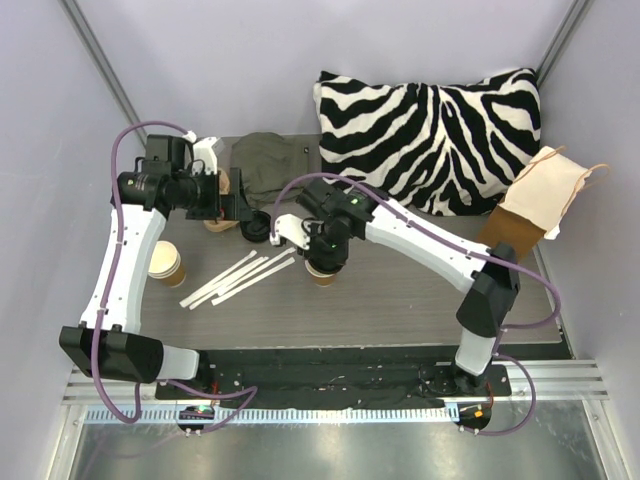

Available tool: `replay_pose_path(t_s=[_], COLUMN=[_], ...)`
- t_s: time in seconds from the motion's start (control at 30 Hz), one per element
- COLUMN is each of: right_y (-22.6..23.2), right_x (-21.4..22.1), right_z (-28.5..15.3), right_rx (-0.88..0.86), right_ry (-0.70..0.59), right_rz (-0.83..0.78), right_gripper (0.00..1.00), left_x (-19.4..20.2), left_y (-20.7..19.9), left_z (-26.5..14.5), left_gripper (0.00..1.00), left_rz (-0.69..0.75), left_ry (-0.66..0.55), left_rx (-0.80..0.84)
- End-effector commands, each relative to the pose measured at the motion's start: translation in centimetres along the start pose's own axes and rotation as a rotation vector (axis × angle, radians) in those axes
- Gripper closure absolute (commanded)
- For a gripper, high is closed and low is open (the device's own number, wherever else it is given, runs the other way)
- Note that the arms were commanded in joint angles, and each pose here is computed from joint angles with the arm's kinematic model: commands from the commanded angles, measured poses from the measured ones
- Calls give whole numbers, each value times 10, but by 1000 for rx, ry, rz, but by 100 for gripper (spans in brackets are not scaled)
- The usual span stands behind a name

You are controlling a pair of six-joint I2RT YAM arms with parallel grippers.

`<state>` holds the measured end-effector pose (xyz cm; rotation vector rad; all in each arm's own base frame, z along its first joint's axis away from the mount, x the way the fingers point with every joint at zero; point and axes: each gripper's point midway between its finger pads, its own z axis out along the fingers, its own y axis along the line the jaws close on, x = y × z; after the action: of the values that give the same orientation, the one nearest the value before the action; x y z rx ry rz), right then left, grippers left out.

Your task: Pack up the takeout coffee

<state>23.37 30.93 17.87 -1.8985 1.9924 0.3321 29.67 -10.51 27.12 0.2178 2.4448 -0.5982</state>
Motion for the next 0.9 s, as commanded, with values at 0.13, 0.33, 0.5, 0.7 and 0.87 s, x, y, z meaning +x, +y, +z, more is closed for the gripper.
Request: replay_pose_path(t_s=[0.13,0.33,0.5,0.7,0.87], right_y=[-16,-17,-21,-18,-14], right_x=[-7,-15,-14,-11,-11], right_z=[8,19,24,33,38], right_rx=[121,133,158,145,131], right_ry=[83,67,90,114,122], right_rz=[-46,-8,-4,-3,-5], right_gripper=[99,99,99,99,99], left_x=[-3,-6,-5,-6,-4], left_y=[16,16,15,12,13], left_z=[-9,-9,-9,-10,-9], left_gripper=[0,0,0,0,0], left_rz=[-41,-75,-77,-76,-77], left_ry=[-13,-16,-13,-14,-8], left_rx=[-42,-6,-1,17,17])
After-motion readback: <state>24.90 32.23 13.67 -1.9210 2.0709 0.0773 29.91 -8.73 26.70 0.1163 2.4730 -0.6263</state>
